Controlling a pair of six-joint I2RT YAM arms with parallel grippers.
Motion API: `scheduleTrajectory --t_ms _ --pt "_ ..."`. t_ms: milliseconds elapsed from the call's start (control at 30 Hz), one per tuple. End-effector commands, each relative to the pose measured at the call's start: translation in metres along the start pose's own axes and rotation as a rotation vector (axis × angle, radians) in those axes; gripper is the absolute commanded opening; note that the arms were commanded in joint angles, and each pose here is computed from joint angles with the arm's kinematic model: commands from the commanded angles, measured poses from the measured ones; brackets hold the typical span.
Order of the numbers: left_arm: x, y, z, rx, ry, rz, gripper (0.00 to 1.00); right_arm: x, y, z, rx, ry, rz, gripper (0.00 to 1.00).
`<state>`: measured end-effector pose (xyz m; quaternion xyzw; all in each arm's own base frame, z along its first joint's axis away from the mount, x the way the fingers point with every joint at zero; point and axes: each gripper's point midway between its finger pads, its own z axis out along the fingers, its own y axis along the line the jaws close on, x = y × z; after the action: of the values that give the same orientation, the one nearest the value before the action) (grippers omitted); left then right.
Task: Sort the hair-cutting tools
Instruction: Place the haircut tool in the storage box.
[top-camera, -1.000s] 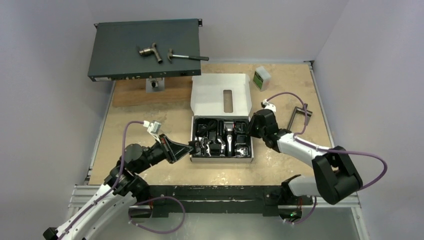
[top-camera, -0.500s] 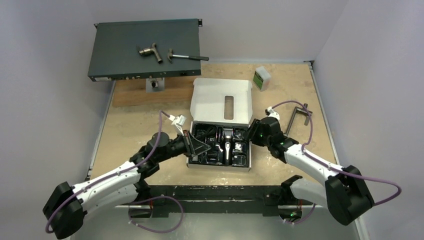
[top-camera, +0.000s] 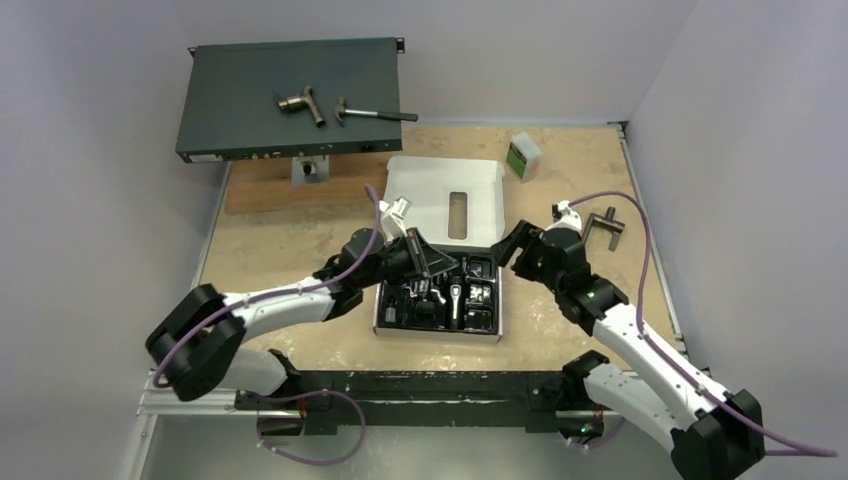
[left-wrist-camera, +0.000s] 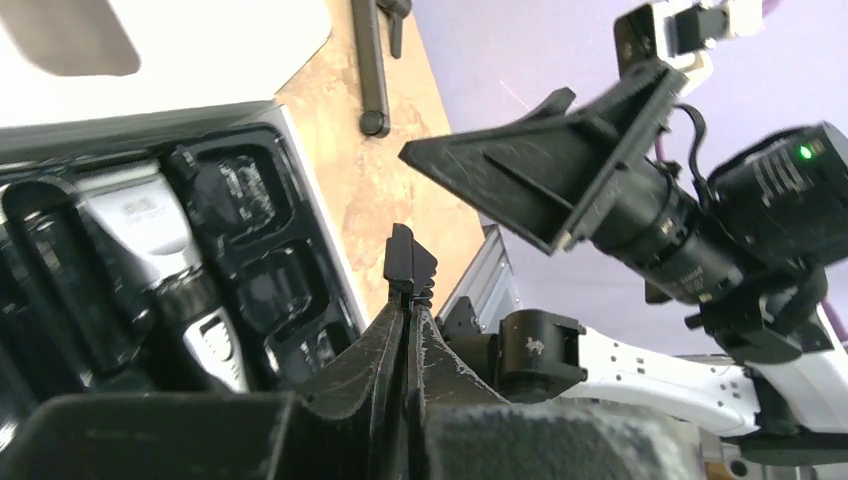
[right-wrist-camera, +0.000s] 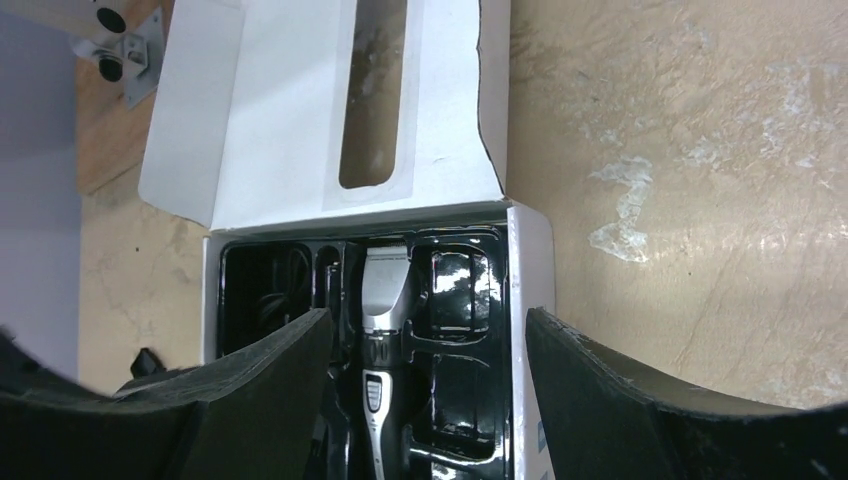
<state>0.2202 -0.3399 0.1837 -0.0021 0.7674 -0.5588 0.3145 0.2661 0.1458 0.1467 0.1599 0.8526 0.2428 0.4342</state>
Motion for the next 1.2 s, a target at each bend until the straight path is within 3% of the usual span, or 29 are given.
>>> scheduleTrajectory --t_ms 0,400,733,1167 --pt "-0.009 -0.032 0.031 0.144 0.033 -0.027 0.0 -0.017 0.002 -0.018 0.003 -0.051 0.012 0.71" --pt "0.0 0.017 0.086 0.018 0.141 -0.065 0.0 -0.026 0.005 -0.044 -0.04 -0.096 0.005 0.72" --pt "0.014 0.059 0.099 -0.149 0.194 -0.105 0.0 -0.024 0.001 -0.047 -0.039 -0.106 0.005 0.72" --pt "0.022 0.079 0.105 -0.2 0.212 -0.109 0.0 -0.025 0.004 -0.046 -0.051 -0.102 0.003 0.72"
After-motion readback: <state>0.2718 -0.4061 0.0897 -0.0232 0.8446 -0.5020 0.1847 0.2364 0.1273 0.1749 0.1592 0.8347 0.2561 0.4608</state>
